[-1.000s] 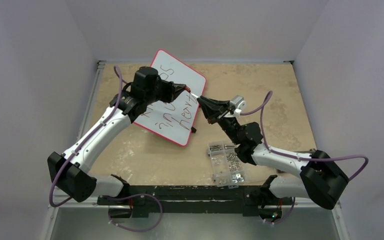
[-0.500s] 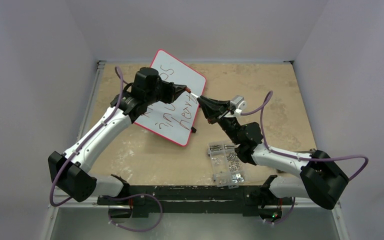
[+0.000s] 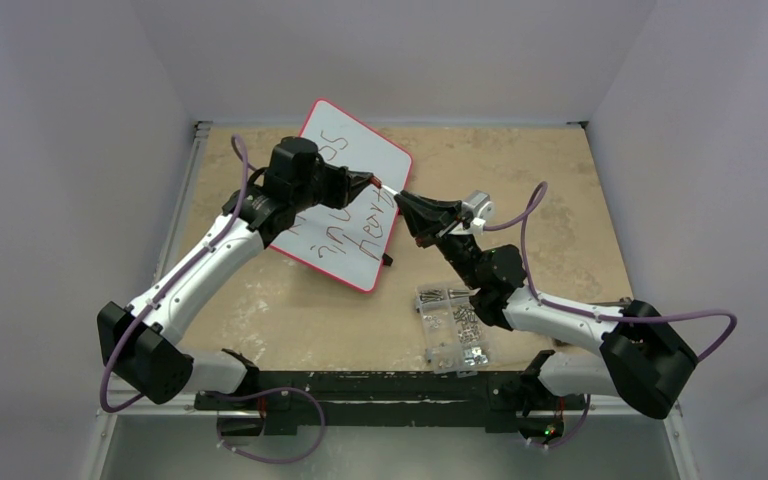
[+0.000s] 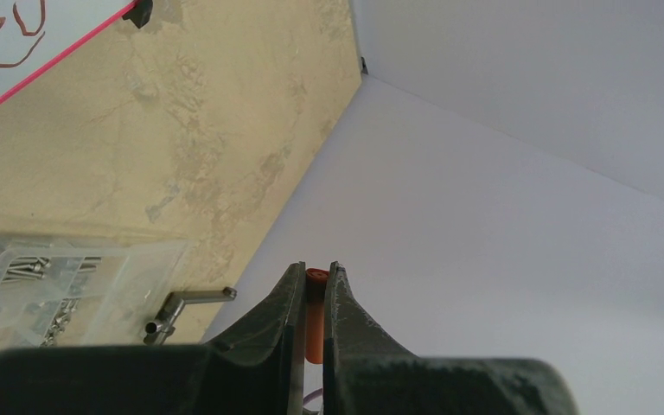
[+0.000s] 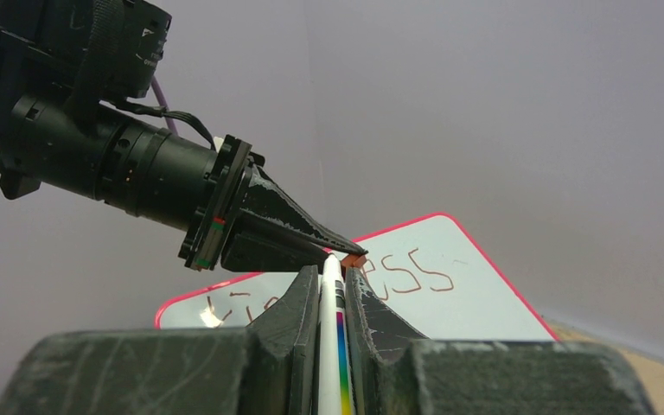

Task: Write a sentence on the whiteboard
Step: Close the whiteboard marker at the center of the board.

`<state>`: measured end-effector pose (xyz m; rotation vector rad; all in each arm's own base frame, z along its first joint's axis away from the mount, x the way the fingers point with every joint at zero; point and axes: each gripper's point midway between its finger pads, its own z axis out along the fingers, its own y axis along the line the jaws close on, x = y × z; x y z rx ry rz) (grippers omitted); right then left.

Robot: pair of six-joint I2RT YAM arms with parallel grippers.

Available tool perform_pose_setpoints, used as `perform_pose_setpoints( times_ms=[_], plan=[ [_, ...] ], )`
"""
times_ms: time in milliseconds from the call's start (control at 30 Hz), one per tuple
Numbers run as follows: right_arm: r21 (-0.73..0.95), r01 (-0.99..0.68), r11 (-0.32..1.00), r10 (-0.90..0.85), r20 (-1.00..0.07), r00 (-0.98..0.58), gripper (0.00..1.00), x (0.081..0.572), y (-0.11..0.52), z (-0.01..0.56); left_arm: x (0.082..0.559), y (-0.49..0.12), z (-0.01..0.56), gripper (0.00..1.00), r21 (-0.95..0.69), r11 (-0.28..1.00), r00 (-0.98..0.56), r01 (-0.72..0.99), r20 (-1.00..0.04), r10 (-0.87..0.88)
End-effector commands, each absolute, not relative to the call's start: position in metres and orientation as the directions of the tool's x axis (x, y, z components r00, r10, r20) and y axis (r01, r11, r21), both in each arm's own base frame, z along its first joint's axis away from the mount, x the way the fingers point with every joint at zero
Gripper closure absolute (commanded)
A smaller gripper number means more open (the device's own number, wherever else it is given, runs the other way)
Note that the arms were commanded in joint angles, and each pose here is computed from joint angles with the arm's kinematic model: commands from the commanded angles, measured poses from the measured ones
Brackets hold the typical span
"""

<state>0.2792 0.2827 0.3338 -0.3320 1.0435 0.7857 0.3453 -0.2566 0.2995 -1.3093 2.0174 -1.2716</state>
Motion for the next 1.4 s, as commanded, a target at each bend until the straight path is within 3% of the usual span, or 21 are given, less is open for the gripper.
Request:
perform_pose_setpoints(
  times_ms=[0, 1367],
  plan=[
    [0.127, -0.717, 0.685, 0.461, -0.838, 0.291, 1.0, 0.276, 0.278, 0.349, 0.344, -0.252, 0.322, 1.0, -0.891, 0.084, -0.462, -0.447, 0.149, -0.874],
    [0.148, -0.689, 0.709, 0.429, -0.866, 0.256, 1.0, 0.292, 0.288, 0.336, 0.342, -0.253, 0.324, 1.0, -0.9, 0.076, -0.473, -0.429, 0.152, -0.868]
  ],
)
